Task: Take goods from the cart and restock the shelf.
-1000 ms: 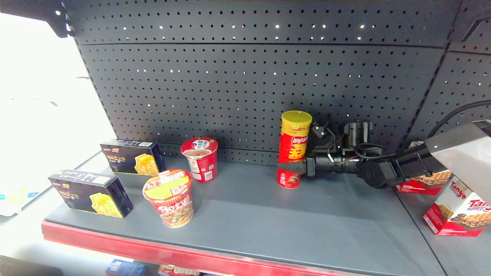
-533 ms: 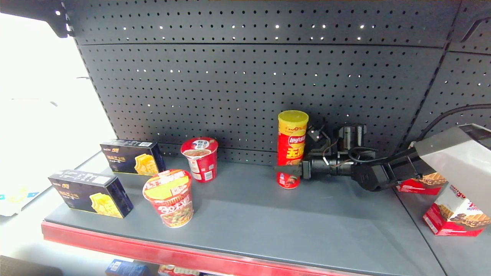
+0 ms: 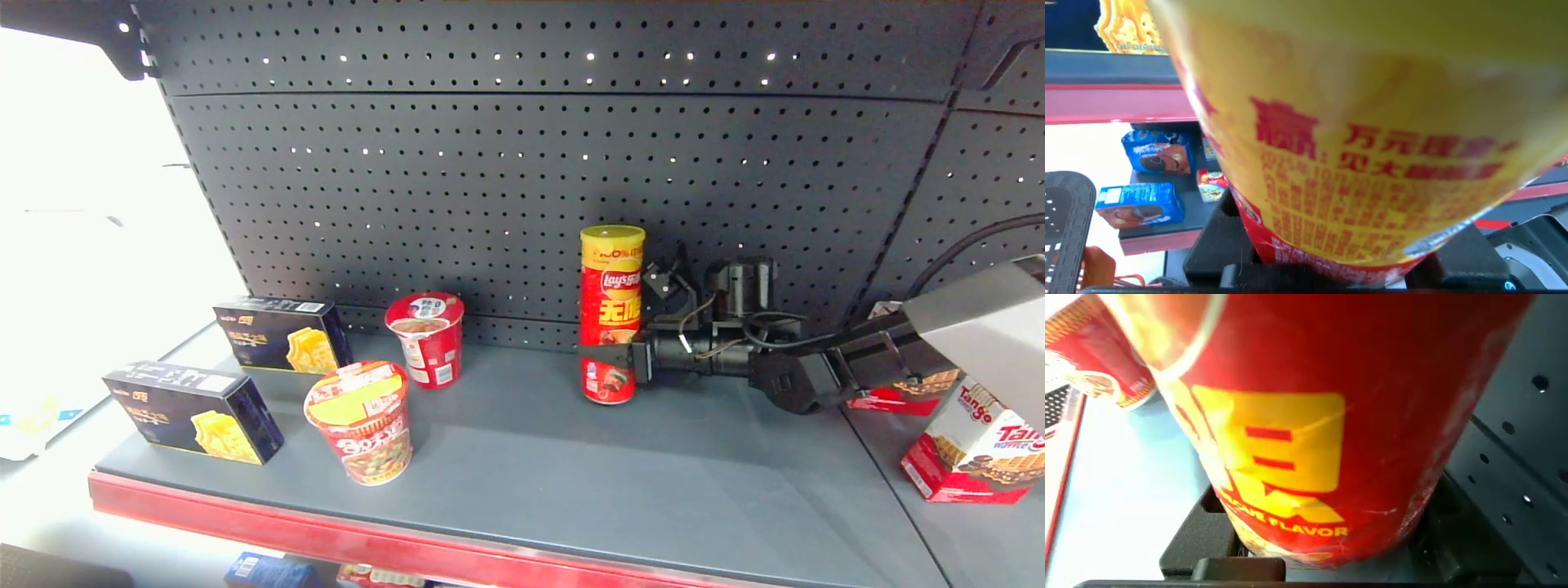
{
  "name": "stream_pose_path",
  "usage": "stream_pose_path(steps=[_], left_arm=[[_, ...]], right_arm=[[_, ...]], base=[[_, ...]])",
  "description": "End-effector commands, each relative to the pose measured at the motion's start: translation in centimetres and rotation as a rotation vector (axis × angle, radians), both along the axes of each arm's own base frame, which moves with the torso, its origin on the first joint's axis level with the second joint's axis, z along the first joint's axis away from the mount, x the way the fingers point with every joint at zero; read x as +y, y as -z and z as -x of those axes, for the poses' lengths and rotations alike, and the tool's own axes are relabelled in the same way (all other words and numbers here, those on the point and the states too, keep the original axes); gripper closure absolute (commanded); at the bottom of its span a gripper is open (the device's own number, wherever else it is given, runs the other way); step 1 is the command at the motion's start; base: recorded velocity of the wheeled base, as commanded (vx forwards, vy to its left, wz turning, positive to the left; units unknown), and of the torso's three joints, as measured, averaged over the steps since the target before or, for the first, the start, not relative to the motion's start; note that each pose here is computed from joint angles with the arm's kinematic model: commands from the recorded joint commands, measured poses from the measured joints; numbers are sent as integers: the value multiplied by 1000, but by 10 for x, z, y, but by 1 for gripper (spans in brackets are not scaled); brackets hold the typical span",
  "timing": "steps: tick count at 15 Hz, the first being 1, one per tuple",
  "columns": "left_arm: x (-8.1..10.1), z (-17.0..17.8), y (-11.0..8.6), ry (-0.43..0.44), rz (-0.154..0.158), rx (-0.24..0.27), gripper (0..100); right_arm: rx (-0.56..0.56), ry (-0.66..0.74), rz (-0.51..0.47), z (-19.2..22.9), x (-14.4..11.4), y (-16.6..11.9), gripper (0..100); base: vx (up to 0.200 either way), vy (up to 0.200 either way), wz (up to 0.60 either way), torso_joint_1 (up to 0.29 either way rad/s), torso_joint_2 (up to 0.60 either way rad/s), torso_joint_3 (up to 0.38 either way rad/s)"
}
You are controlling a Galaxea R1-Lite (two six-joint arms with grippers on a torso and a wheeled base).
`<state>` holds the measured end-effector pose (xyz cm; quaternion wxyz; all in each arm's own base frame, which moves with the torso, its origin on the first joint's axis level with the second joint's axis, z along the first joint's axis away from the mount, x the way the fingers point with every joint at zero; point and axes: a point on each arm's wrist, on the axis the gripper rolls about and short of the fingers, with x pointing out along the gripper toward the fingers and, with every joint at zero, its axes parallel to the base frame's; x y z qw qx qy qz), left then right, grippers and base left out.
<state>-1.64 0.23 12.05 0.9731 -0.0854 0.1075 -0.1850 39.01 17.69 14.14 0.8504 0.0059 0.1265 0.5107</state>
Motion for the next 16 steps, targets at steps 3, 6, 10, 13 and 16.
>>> stream_pose_path(steps=[3,6,10,13,16], left_arm=[[0,1,1,6,2,-6,100],[1,3,0,4,8,-26,100],[1,5,-4,4,15,-50,100],[2,9,-4,-5,23,-78,100],[3,9,-4,-2,23,-80,100]], right_arm=[[-50,21,-5,54,-26,-42,100],[-84,110,42,98,-43,-46,100],[-141,164,43,136,-46,-59,100],[-109,199,-3,161,-36,-67,100],[-125,252,0,195,-44,-68,100]], base=[[0,0,0,0,0,0],[0,0,0,0,0,0],[0,0,0,0,0,0],[0,0,0,0,0,0],[0,0,0,0,0,0]])
